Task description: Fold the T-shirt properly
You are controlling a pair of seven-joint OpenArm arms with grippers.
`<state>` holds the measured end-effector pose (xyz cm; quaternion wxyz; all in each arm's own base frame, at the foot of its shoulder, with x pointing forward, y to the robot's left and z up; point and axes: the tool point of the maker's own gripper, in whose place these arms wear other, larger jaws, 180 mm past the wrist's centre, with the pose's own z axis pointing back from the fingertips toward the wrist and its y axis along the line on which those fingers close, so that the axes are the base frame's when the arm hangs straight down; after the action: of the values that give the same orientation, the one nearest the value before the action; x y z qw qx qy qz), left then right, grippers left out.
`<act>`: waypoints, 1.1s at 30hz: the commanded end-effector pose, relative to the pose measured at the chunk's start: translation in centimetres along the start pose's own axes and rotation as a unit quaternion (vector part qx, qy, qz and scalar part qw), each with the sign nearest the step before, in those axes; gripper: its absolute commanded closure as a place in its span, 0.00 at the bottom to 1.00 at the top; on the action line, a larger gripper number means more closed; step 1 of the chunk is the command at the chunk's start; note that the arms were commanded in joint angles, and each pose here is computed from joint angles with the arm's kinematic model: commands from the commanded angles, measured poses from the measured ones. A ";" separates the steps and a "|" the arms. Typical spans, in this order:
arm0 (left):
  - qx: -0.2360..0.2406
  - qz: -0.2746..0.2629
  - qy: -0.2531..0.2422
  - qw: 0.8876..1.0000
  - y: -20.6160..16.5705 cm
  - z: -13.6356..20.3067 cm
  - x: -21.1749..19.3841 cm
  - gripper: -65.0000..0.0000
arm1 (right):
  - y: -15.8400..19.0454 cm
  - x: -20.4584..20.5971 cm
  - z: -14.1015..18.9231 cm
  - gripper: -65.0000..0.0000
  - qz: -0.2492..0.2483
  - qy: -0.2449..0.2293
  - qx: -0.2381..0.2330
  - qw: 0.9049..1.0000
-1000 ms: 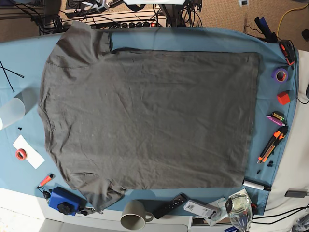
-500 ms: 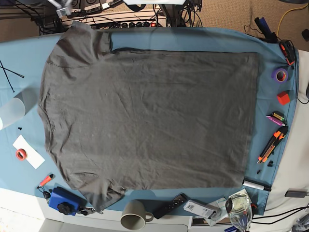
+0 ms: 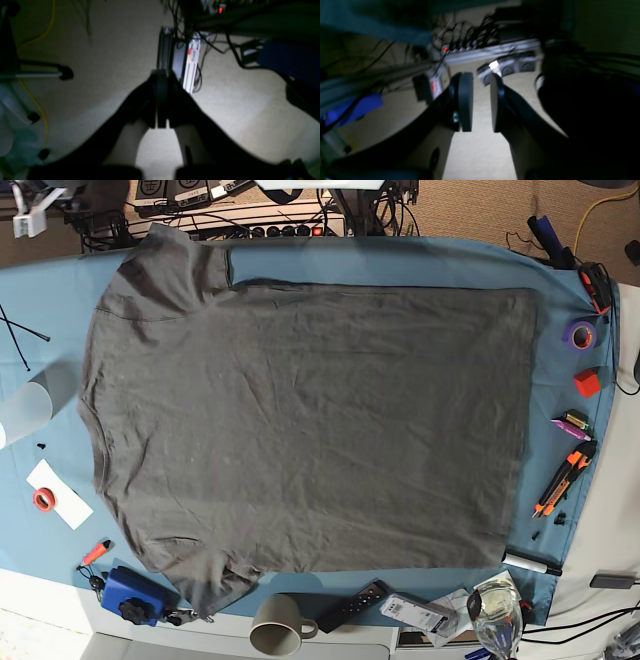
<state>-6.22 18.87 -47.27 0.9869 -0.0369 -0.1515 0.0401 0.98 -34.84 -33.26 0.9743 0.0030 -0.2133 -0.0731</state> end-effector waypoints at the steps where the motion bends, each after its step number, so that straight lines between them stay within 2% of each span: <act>1: -0.001 -0.004 -0.001 1.000 0.1 0.6 0.0 1.00 | -0.3 0.7 0.5 0.80 0.008 -0.010 -0.004 1.000; 10: -0.001 -0.005 -0.005 1.000 0.0 0.6 0.2 1.00 | 0.0 1.3 -0.6 0.80 0.007 0.002 0.001 1.000; 11: -0.001 -0.005 -0.005 1.000 0.0 0.6 0.2 1.00 | 0.1 1.4 -0.7 0.77 0.006 0.006 0.002 1.000; 13: -0.002 -0.005 -0.006 1.000 0.0 0.6 0.3 1.00 | 0.3 1.3 -0.9 0.60 0.005 0.015 0.005 1.000; 14: -0.002 -0.005 -0.006 1.000 0.0 0.6 0.3 1.00 | 0.3 1.2 -1.0 0.59 0.005 0.020 0.006 1.000; 15: -0.002 -0.005 -0.006 1.000 0.0 0.6 0.3 1.00 | 0.3 1.1 -1.0 0.46 0.006 0.024 0.005 1.000; 19: -0.002 -0.005 -0.006 1.000 0.0 0.6 0.3 1.00 | 0.2 1.1 -1.1 0.45 0.006 0.027 0.003 1.000; 23: -0.002 -0.005 -0.007 1.000 0.0 0.6 0.4 1.00 | 0.7 1.9 -1.9 0.45 0.015 0.009 0.028 0.999; 26: -0.002 -0.005 -0.008 1.000 0.0 0.6 0.4 1.00 | 0.9 1.9 -3.1 0.45 -0.013 -0.005 0.066 0.998; 28: -0.002 -0.005 -0.008 1.000 0.0 0.6 0.4 1.00 | 1.2 1.1 -4.0 0.45 -0.038 0.002 0.101 0.994; 33: -0.002 -0.005 -0.009 1.000 0.0 0.5 0.5 1.00 | 1.4 -0.6 -5.7 0.45 -0.146 0.007 0.160 0.976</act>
<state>-5.63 18.81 -47.01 0.9858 -0.0375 -0.1591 0.0376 2.75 -32.98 -39.42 0.9406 0.1964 -0.2047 -0.1867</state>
